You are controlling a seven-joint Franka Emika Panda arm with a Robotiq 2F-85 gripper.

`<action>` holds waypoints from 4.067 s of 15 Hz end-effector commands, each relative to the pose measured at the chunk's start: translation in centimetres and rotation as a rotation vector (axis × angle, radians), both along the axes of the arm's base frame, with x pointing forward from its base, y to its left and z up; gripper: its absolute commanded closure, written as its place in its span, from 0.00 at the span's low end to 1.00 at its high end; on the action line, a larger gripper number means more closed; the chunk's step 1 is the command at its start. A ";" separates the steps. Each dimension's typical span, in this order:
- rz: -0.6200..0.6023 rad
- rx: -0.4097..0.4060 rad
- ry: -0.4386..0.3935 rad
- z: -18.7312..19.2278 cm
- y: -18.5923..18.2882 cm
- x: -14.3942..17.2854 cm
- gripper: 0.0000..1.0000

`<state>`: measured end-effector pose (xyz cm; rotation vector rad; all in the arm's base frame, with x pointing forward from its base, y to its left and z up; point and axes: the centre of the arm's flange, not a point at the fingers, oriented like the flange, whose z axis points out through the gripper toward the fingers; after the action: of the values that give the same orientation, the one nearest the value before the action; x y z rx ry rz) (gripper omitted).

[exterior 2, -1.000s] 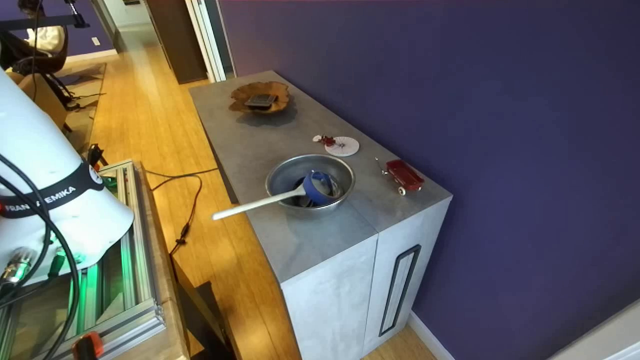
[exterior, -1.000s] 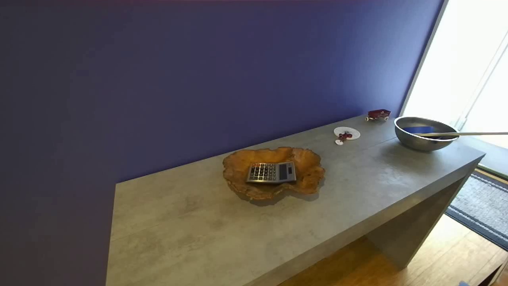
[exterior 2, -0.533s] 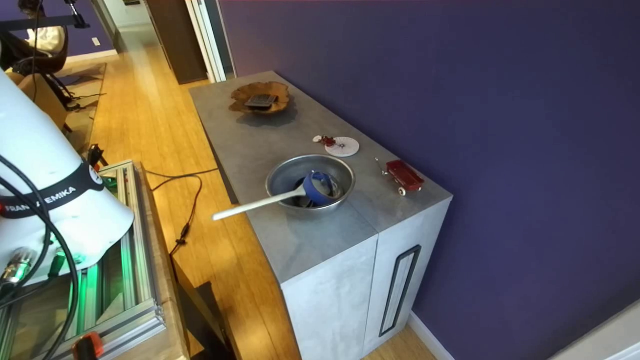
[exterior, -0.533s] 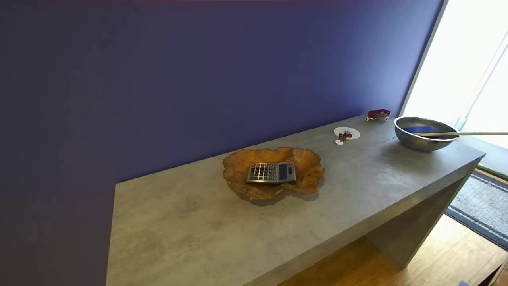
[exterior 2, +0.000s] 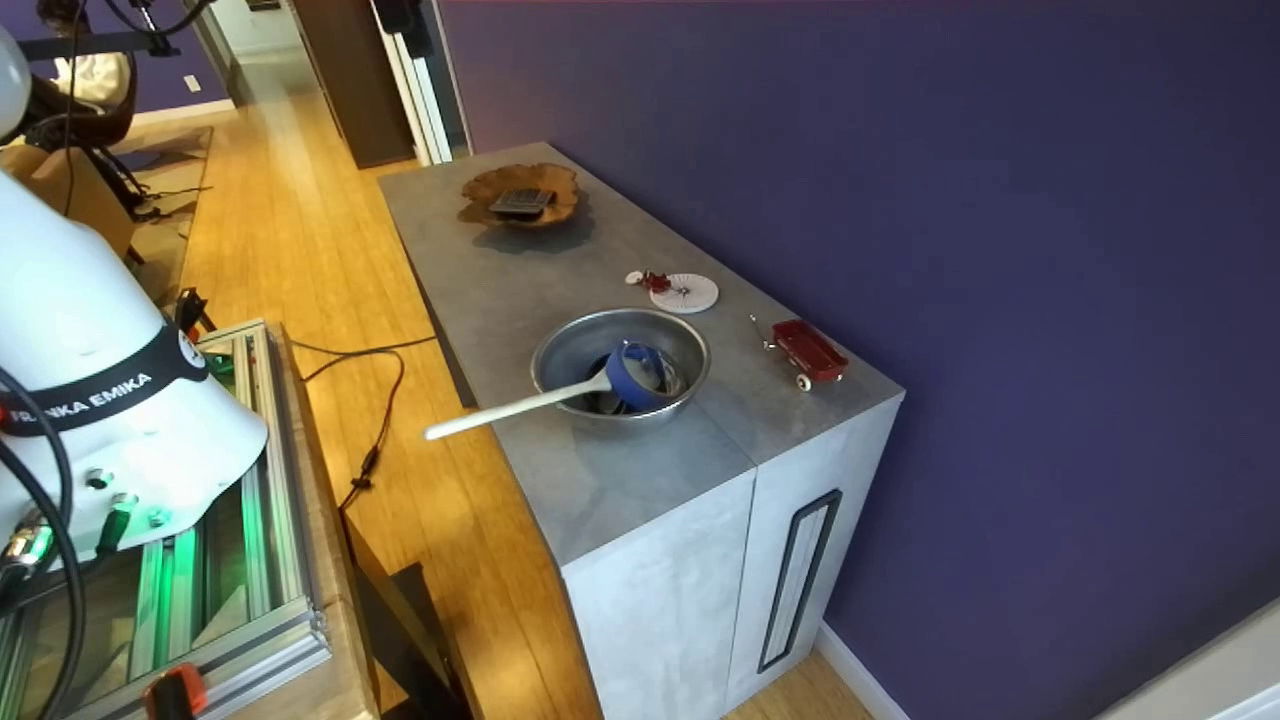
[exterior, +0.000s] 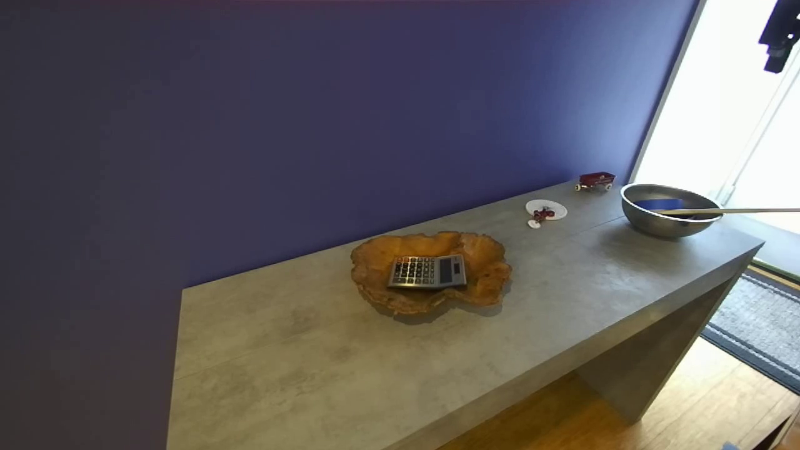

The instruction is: Pick up the blue masking tape from the silver bowl and put it in the brown bowl

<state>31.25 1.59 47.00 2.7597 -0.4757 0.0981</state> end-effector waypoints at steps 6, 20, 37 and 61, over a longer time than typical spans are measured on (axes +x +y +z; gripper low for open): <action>-0.043 0.026 0.040 -1.8 -1.4 0.6 0.00; 0.143 0.404 0.140 -16.4 -12.6 10.2 0.00; 0.205 0.455 0.171 -27.6 -13.2 14.9 0.00; 0.259 0.466 0.124 -21.9 -12.8 11.6 0.97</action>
<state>46.20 -12.89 18.69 3.2184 -0.2140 -0.2312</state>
